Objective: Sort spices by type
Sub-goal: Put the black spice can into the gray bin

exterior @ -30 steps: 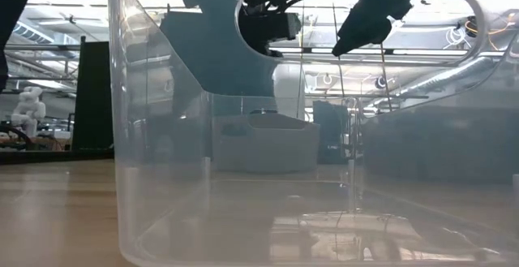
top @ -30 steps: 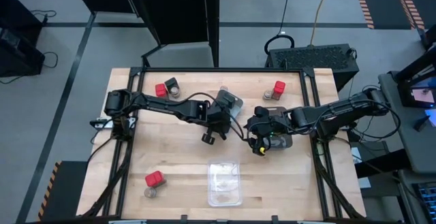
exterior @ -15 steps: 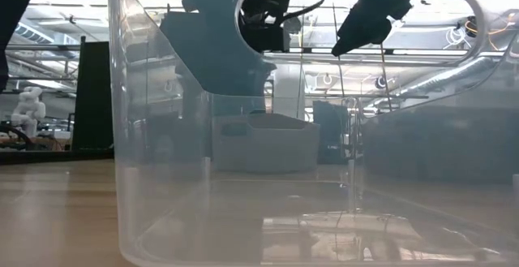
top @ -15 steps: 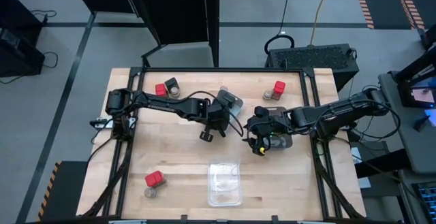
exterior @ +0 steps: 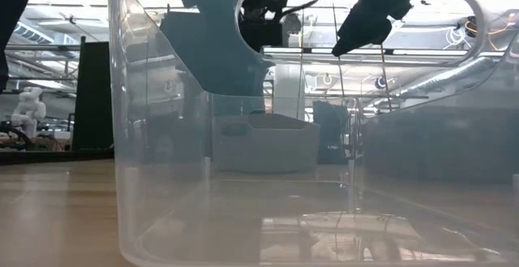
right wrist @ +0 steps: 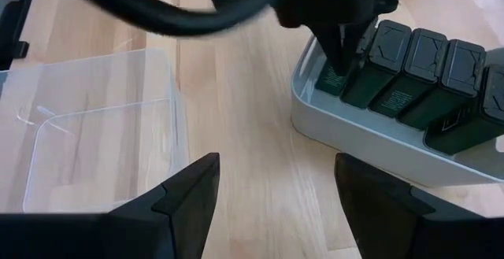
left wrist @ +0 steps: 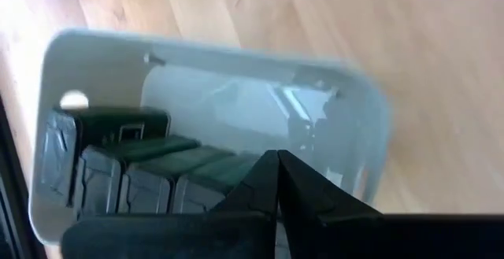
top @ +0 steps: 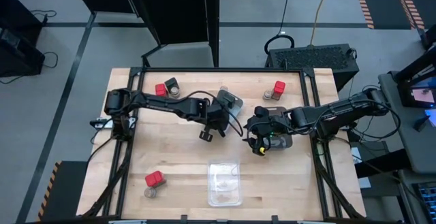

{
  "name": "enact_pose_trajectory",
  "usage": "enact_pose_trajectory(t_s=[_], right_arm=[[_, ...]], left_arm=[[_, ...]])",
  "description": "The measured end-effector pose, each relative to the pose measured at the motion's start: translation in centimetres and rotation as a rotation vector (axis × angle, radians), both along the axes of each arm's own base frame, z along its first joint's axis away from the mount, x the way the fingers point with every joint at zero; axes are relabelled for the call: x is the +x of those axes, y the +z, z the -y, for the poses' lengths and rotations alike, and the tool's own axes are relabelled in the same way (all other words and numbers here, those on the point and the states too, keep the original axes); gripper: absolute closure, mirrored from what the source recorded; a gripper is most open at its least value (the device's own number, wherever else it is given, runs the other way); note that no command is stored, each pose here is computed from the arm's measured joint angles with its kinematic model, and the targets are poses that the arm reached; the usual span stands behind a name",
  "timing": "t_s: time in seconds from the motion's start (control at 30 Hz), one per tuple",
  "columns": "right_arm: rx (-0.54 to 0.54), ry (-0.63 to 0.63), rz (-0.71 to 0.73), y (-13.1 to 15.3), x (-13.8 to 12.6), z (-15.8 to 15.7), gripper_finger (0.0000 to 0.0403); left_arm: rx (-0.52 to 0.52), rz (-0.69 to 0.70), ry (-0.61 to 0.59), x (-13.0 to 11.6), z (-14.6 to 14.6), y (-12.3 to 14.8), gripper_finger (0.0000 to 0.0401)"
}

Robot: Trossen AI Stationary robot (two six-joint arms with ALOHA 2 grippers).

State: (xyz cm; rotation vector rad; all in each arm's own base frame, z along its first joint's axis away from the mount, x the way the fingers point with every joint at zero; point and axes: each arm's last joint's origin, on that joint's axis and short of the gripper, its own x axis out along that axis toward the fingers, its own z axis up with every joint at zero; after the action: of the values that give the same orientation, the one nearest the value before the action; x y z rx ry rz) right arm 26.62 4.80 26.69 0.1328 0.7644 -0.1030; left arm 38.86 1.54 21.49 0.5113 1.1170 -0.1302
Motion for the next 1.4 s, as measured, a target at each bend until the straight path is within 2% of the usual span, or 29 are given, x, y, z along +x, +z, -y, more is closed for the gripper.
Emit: enact_pose_trajectory(t_s=[0.23, 0.43, 0.5, 0.57, 0.7, 0.8, 0.97, 1.13, 1.27, 1.4], right_arm=[[0.002, -0.004, -0.016, -0.1, -0.1, 0.0, 0.0165], [-0.002, -0.005, -0.036, -0.3, -0.3, 0.0, 0.0165], [-0.001, -0.007, -0.032, -0.2, -0.2, 0.0, 0.0165], [0.009, -0.017, -0.035, -0.2, -0.2, 0.1, 0.0165], [0.015, -0.023, -0.046, -0.3, -0.4, -0.1, 0.0165], [-0.002, 0.0, -0.038, -0.3, -0.3, -0.3, 0.0165], [-0.007, 0.01, -0.012, -0.1, -0.1, -0.3, 0.0165], [0.008, 0.009, -0.012, -0.1, -0.2, -0.7, 0.0165], [0.008, 0.024, -0.013, -0.1, -0.3, -1.1, 0.0165], [0.009, 0.027, -0.014, -0.1, -0.3, -1.2, 0.0165]], left_arm=[[0.0, 0.004, -0.026, -0.7, 0.8, 3.5, 0.0386], [0.05, 0.085, 0.084, -3.1, -1.6, 7.5, 0.0386], [0.055, 0.111, 0.151, -4.1, -3.1, 8.8, 0.0386], [0.054, 0.071, 0.238, -5.9, -4.9, 9.6, 0.0386], [0.04, -0.013, 0.507, -10.4, -9.4, 11.0, 0.0386], [-0.006, -0.012, 0.69, -13.4, -12.9, 11.8, 0.0386], [-0.13, 0.041, 0.911, -17.0, -18.0, 11.8, 0.0386], [-0.275, 0.01, 1.157, -18.8, -21.3, 9.9, 0.0386], [-0.303, -0.081, 1.204, -19.1, -22.4, 8.2, 0.0386], [-0.32, -0.137, 1.2, -18.9, -22.7, 6.7, 0.0385]])
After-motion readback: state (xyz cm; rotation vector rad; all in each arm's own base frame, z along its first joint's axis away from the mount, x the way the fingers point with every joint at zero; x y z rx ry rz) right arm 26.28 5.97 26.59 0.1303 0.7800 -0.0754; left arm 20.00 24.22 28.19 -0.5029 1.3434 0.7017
